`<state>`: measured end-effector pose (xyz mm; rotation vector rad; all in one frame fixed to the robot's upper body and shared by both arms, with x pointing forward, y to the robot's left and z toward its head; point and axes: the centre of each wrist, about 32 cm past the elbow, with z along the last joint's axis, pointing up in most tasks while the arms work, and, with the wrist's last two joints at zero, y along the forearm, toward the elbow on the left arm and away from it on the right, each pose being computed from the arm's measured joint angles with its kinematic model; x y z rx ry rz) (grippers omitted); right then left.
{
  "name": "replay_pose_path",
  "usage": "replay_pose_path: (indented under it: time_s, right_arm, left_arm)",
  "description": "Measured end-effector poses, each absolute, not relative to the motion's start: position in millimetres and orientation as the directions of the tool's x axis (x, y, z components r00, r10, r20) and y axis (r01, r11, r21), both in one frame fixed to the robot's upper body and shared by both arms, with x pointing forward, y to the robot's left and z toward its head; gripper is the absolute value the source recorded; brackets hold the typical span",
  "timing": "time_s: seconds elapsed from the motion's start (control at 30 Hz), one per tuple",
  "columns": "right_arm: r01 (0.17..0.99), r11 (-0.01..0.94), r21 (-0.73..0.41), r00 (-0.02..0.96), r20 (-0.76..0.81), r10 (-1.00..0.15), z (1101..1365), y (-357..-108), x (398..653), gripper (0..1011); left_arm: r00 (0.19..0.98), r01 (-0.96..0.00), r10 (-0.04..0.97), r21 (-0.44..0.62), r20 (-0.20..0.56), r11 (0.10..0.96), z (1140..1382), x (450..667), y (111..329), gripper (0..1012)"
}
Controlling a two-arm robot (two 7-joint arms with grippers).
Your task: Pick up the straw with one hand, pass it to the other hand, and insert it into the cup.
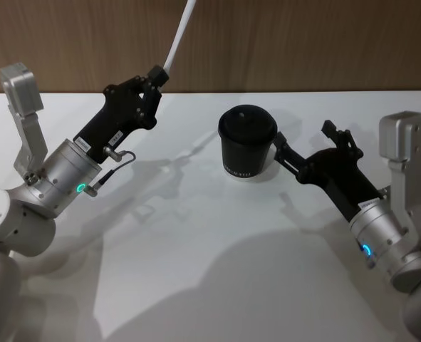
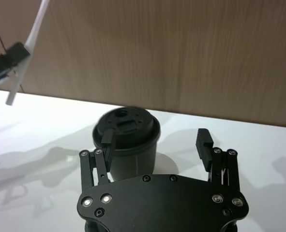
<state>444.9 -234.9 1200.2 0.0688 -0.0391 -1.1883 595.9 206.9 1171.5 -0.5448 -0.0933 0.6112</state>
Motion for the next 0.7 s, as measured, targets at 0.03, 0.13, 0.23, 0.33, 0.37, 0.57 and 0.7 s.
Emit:
replay_pose_path:
  time_s: [0.03, 0.13, 0.23, 0.33, 0.37, 0.57, 0.7]
  right_arm:
    - [0.924, 0.374, 0.077, 0.376, -0.009, -0.927, 1202, -235, 445, 1001]
    - [0.914, 0.397, 0.089, 0.4, -0.027, -0.916, 1208, -233, 447, 1001]
    - [0.902, 0.419, 0.103, 0.425, -0.041, -0.904, 1215, -231, 449, 1001]
    - [0.89, 0.44, 0.117, 0.448, -0.052, -0.893, 1221, -228, 451, 1001]
    - [0.884, 0.451, 0.124, 0.46, -0.058, -0.886, 1224, -227, 453, 1001]
    - [0.862, 0.484, 0.151, 0.497, -0.072, -0.864, 1234, -222, 457, 1001]
    - [0.846, 0.507, 0.169, 0.524, -0.081, -0.848, 1240, -219, 461, 1001]
  left_arm:
    - [0.822, -0.516, 0.565, -0.515, -0.074, 0.684, 1171, 597, 207, 0]
    - [0.831, -0.502, 0.552, -0.527, -0.074, 0.686, 1168, 599, 207, 0]
    - [0.838, -0.489, 0.541, -0.537, -0.07, 0.688, 1166, 601, 207, 0]
    - [0.843, -0.479, 0.535, -0.544, -0.064, 0.689, 1164, 602, 207, 0]
    - [0.845, -0.473, 0.532, -0.547, -0.06, 0.69, 1164, 603, 207, 0]
    - [0.851, -0.454, 0.523, -0.557, -0.041, 0.695, 1164, 603, 207, 0]
    - [0.854, -0.446, 0.52, -0.561, -0.033, 0.697, 1164, 603, 207, 0]
